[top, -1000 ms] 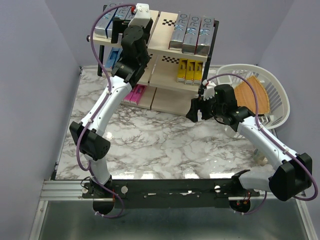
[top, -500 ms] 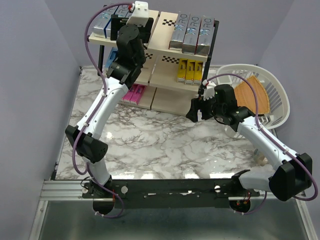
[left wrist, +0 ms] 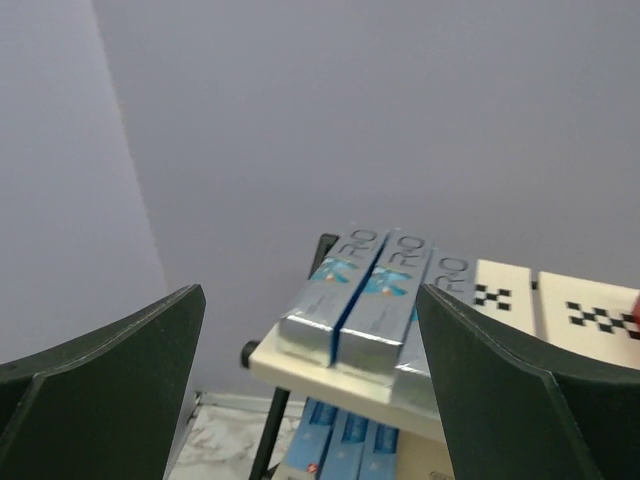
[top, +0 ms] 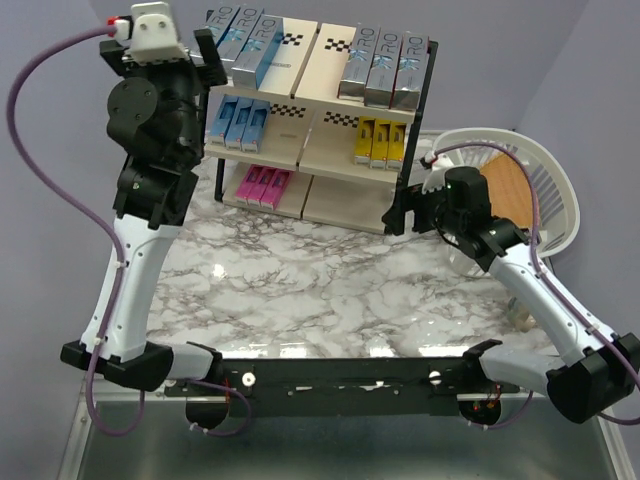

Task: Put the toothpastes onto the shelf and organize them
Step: Adjust the toothpaste on the shelf.

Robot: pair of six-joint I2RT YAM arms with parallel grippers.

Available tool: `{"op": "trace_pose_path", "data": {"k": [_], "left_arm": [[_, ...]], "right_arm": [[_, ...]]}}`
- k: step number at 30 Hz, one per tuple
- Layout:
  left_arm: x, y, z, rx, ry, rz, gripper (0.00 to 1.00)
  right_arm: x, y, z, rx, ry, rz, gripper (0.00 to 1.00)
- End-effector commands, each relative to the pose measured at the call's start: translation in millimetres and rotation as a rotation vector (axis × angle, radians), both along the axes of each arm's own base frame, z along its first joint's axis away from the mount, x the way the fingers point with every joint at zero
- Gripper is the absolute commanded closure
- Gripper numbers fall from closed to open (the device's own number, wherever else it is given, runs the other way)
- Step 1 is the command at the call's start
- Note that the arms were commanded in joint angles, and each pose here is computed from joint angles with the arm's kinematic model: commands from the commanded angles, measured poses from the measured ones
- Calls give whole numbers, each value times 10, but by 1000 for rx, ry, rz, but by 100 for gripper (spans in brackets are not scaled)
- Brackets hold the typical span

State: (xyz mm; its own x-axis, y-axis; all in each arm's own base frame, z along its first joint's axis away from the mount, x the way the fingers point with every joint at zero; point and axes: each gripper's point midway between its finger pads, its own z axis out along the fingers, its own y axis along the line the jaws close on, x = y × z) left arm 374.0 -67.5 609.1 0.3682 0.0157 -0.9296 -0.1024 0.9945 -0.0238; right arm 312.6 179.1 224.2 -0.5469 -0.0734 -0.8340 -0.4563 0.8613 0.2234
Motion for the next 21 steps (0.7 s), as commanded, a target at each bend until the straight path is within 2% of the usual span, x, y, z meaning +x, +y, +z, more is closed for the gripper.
{"op": "trace_pose_path", "data": {"k": [1, 2, 4, 6, 7, 8, 10, 11, 13, 17, 21], "left_arm": [[49, 238, -536, -97, 92, -31, 1], [-116, 340, -448, -105, 47, -14, 1], [-139, 457, -690, -78, 72, 38, 1], [-355, 622, -619, -81, 13, 94, 1], [-357, 682, -756, -56, 29, 127, 1], [-499, 784, -672, -68, -18, 166, 1], [-517, 859, -819, -53, -19, 209, 1], [-619, 916, -733, -52, -66, 232, 1], [-627, 947, -788, -39, -68, 252, 1], [-451, 786, -900, -8, -8, 177, 1], [-211, 361, -960, -5, 34, -43, 1]], "right_arm": [[172, -426, 523, 14, -155, -289, 2], [140, -525, 663, 35, -192, -342, 1], [138, -782, 822, 17, -253, -470, 0], [60, -1064, 1072, 13, -338, -597, 0], [19, -1154, 1172, 12, -368, -633, 0], [-12, -1242, 1289, 1, -408, -662, 0], [-121, -1446, 1515, 0, -474, -743, 0], [-158, -1511, 1640, -8, -511, -761, 0], [-245, -1643, 1781, -11, -554, -814, 0], [-302, -1715, 1923, -20, -605, -828, 0], [-268, -1643, 1887, -10, -589, -794, 0]]}}
